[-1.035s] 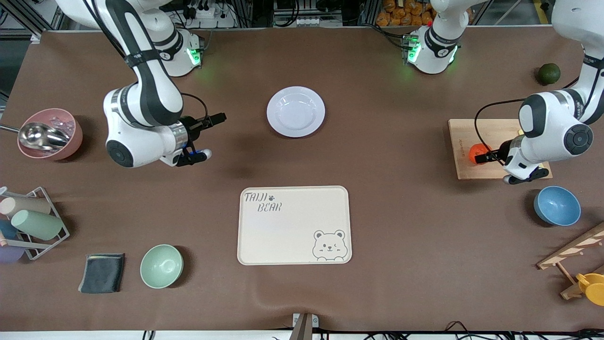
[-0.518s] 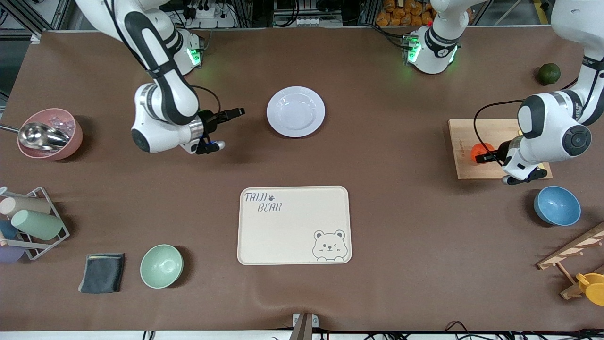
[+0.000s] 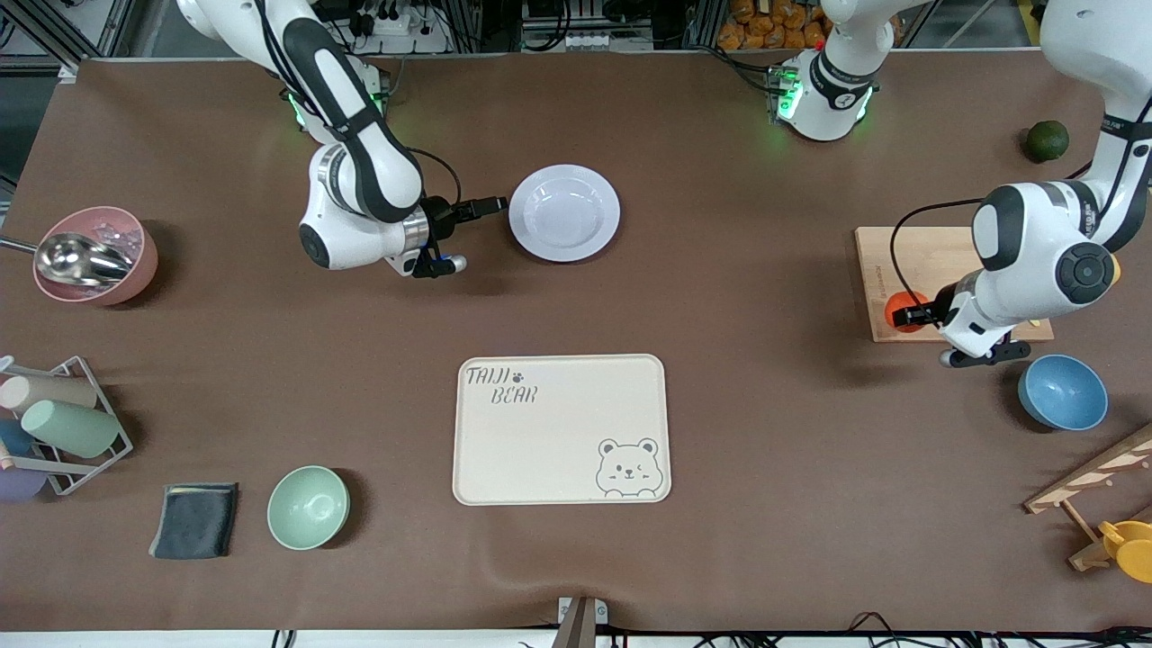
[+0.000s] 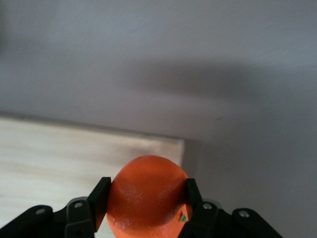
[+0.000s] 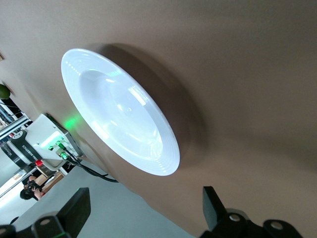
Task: Place orange and plate with both arms
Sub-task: 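Lift the orange with the left gripper while the right gripper grips the plate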
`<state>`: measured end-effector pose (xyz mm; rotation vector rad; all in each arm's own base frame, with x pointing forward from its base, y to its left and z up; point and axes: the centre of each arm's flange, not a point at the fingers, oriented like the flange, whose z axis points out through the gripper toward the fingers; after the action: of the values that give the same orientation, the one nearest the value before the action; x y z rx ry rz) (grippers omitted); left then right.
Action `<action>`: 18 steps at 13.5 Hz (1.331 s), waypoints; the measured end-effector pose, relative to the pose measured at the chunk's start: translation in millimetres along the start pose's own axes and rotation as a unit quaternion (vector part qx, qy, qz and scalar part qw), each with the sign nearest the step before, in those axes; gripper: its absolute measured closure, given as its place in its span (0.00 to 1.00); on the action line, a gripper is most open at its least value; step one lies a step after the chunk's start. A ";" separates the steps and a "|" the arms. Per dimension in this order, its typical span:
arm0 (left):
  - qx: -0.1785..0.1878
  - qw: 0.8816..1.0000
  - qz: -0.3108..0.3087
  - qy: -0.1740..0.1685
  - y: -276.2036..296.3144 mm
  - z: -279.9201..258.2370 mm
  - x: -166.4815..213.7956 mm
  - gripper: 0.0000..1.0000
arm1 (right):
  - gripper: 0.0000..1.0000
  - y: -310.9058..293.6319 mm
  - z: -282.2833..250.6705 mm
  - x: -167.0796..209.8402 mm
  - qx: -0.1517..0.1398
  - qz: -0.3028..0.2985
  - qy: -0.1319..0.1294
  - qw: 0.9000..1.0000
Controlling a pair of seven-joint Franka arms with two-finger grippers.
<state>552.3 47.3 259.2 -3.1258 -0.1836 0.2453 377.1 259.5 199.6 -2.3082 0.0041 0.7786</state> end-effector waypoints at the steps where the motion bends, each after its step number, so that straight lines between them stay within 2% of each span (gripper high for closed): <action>1: -0.001 1.000 0.012 0.007 14.2 -8.8 1.7 0.35 | 0.00 2.7 4.2 -0.4 0.011 -0.001 0.000 1.000; 4: -0.005 0.999 0.033 0.005 57.4 -36.6 -0.6 0.35 | 0.00 15.7 25.6 -2.5 0.023 -0.018 0.013 0.999; 8: -0.014 1.000 0.006 -0.008 121.1 -61.9 -11.7 0.35 | 0.00 36.4 58.4 -3.4 0.032 -0.037 0.017 0.999; 11: -0.028 0.999 -0.023 -0.014 177.9 -65.8 -29.4 0.35 | 0.00 42.2 61.6 -1.3 0.035 -0.037 0.017 0.999; 13: -0.046 0.998 -0.036 -0.025 204.5 -65.9 -37.8 0.35 | 0.00 39.4 56.4 -0.9 0.045 -0.039 0.016 0.998; 16: -0.050 0.997 -0.044 -0.033 232.7 -62.4 -46.4 0.35 | 0.00 38.4 23.7 3.5 0.063 -0.044 0.040 0.996; 18: -0.049 0.997 -0.056 -0.037 256.2 -60.6 -54.3 0.35 | 0.00 44.7 -4.0 5.3 0.049 -0.058 0.048 0.996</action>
<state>538.3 -213.0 324.9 -3.1917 -0.3811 0.3611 374.2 224.1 171.7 -2.2281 -0.0467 0.5957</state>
